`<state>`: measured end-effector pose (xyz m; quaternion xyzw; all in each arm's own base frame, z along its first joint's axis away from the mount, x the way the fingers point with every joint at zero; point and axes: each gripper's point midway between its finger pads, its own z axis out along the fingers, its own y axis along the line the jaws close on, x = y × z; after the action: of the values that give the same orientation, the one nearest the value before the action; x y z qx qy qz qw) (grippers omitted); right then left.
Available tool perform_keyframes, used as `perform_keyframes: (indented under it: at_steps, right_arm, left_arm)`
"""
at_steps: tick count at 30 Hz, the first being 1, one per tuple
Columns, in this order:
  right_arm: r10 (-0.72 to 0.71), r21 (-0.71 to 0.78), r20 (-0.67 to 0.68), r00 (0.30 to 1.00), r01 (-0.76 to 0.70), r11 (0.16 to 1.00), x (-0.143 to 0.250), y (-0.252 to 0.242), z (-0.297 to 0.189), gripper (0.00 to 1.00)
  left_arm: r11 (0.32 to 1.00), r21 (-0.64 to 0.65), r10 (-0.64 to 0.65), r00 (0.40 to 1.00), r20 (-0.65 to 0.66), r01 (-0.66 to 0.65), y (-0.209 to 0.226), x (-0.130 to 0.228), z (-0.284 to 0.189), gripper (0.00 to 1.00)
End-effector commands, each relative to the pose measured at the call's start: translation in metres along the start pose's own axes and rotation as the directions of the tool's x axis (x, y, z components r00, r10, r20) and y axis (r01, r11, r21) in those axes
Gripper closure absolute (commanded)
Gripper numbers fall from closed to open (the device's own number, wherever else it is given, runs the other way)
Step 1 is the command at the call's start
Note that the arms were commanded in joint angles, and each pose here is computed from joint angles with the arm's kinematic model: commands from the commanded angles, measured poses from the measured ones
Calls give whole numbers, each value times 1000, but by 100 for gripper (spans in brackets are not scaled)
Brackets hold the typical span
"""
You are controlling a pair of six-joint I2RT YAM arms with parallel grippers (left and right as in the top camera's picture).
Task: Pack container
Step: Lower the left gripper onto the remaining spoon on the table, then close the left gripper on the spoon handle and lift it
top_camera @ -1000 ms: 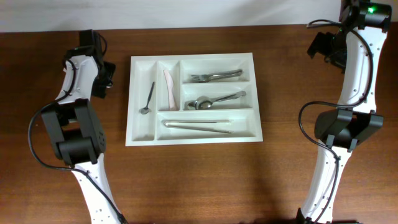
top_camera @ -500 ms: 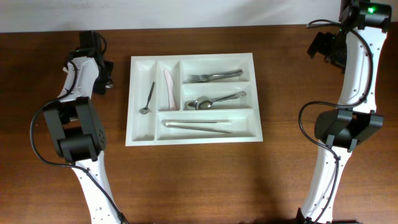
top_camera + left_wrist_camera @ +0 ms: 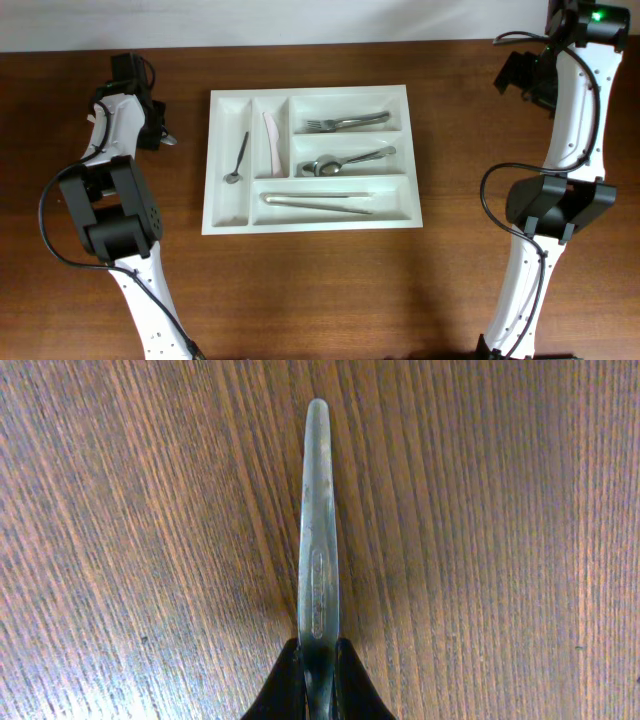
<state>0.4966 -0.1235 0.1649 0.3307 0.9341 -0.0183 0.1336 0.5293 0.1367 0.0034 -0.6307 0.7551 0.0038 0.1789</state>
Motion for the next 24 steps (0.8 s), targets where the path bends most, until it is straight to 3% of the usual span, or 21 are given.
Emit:
perform_keyframes:
  at_steps: [1, 12, 17, 24]
  right_arm:
    - [1, -15, 38, 999, 0, 1000, -5, -2, -19, 1]
    - [1, -15, 38, 999, 0, 1000, -5, -2, -19, 1]
    - [1, -15, 38, 999, 0, 1000, -5, -2, -19, 1]
    - [1, -15, 38, 999, 0, 1000, -5, -2, -19, 1]
  left_arm:
    - [994, -104, 13, 998, -69, -20, 31, 17, 31, 98]
    - [988, -131, 50, 980, -194, -77, 41, 39, 23, 98]
    - [988, -76, 113, 970, -214, -132, 26, 36, 11, 98]
    - [973, 59, 229, 963, -144, -222, -16, 11, -24, 98]
